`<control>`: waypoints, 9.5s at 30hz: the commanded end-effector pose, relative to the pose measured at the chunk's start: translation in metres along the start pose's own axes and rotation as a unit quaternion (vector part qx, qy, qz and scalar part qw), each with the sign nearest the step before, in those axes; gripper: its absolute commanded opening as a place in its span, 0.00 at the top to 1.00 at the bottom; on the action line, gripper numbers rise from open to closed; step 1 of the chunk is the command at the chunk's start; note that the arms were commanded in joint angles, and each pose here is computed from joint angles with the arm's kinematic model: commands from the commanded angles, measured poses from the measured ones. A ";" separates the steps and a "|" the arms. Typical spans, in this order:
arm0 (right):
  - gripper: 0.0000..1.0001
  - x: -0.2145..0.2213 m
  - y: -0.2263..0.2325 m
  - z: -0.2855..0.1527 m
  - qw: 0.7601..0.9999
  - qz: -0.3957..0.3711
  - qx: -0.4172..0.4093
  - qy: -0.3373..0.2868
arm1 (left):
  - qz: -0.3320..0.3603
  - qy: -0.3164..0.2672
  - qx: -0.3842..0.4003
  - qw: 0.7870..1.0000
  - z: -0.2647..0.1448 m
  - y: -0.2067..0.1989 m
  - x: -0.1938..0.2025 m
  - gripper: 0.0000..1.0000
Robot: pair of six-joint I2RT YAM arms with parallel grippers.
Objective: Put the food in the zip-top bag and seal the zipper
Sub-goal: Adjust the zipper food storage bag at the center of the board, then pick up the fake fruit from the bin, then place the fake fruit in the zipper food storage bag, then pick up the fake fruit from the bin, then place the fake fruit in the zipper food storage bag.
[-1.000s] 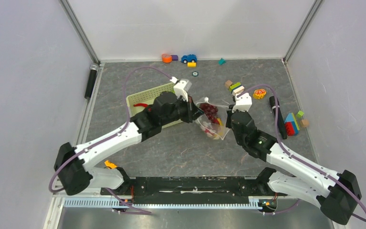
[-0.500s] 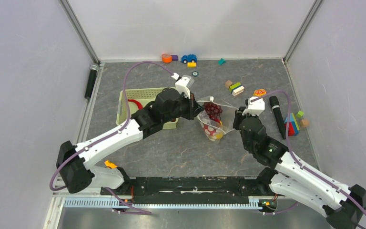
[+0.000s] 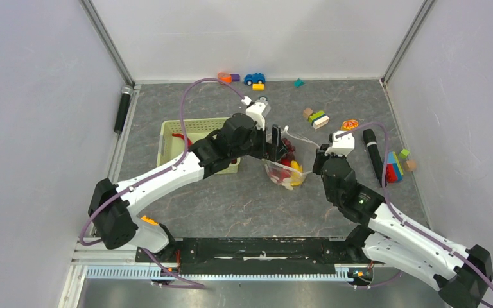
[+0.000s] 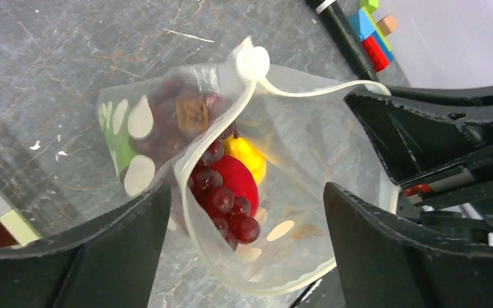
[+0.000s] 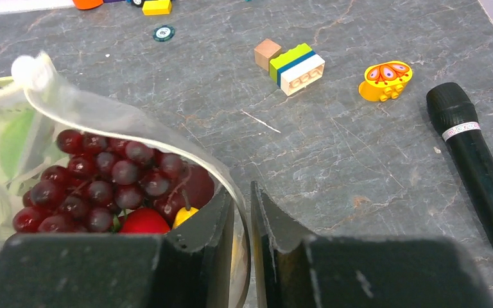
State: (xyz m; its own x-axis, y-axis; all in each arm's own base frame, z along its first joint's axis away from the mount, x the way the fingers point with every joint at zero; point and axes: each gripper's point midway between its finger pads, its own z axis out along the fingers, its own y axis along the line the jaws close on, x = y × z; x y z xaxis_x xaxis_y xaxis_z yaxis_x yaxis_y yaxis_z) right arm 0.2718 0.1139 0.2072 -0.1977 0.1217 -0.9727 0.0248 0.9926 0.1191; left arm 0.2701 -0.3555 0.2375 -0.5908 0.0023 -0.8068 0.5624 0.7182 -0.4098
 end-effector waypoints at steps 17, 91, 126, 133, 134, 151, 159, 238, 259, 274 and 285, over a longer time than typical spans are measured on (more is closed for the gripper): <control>0.78 -0.007 -0.005 0.006 0.999 0.003 0.030 -0.011 | -0.011 -0.119 -0.210 0.970 -0.073 0.099 -0.033 0.00; 1.00 -0.010 0.103 0.028 0.973 -0.114 -0.140 0.141 | -0.120 -0.074 -0.163 0.977 -0.040 0.206 -0.016 0.81; 0.98 -0.046 0.152 -0.056 0.905 -0.050 -0.421 0.009 | 0.098 0.053 0.184 0.977 -0.002 0.010 0.078 0.70; 0.97 -0.047 0.153 -0.058 0.904 -0.042 -0.425 0.005 | 0.082 0.067 0.157 0.982 0.006 0.017 0.078 0.40; 0.97 -0.048 0.153 -0.058 0.904 -0.041 -0.425 0.005 | 0.081 0.067 0.164 0.981 0.004 0.014 0.078 0.32; 0.93 -0.042 0.120 -0.030 0.949 -0.034 -0.314 0.005 | 0.042 -0.022 0.077 0.996 -0.052 0.024 0.033 0.00; 0.91 -0.036 0.109 -0.023 0.959 -0.037 -0.280 0.009 | -0.024 -0.043 -0.194 0.980 -0.071 0.114 0.022 0.00; 0.90 -0.019 0.078 0.001 0.982 -0.056 -0.176 0.028 | -0.224 0.103 -0.146 0.958 0.010 0.213 0.057 0.91; 0.90 -0.021 0.088 -0.002 0.978 -0.050 -0.201 0.029 | -0.061 -0.032 0.075 0.995 -0.072 0.069 -0.007 0.91; 0.89 -0.043 0.106 -0.024 0.962 -0.028 -0.272 0.009 | 0.132 -0.083 0.119 0.981 -0.056 -0.030 0.014 0.94; 0.88 -0.060 0.131 -0.048 0.933 -0.013 -0.360 -0.011 | 0.159 -0.062 0.011 0.985 -0.011 -0.015 0.029 0.89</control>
State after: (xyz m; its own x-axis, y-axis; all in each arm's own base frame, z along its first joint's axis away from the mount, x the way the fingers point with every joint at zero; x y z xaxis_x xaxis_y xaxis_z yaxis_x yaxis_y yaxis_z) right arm 0.2419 0.2256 0.2482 -0.2507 0.0089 -0.9680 -0.5919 0.7899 0.1605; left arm 0.2228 -0.3518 0.2001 -0.4057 0.1556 -0.9007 0.7315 0.6462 -0.2178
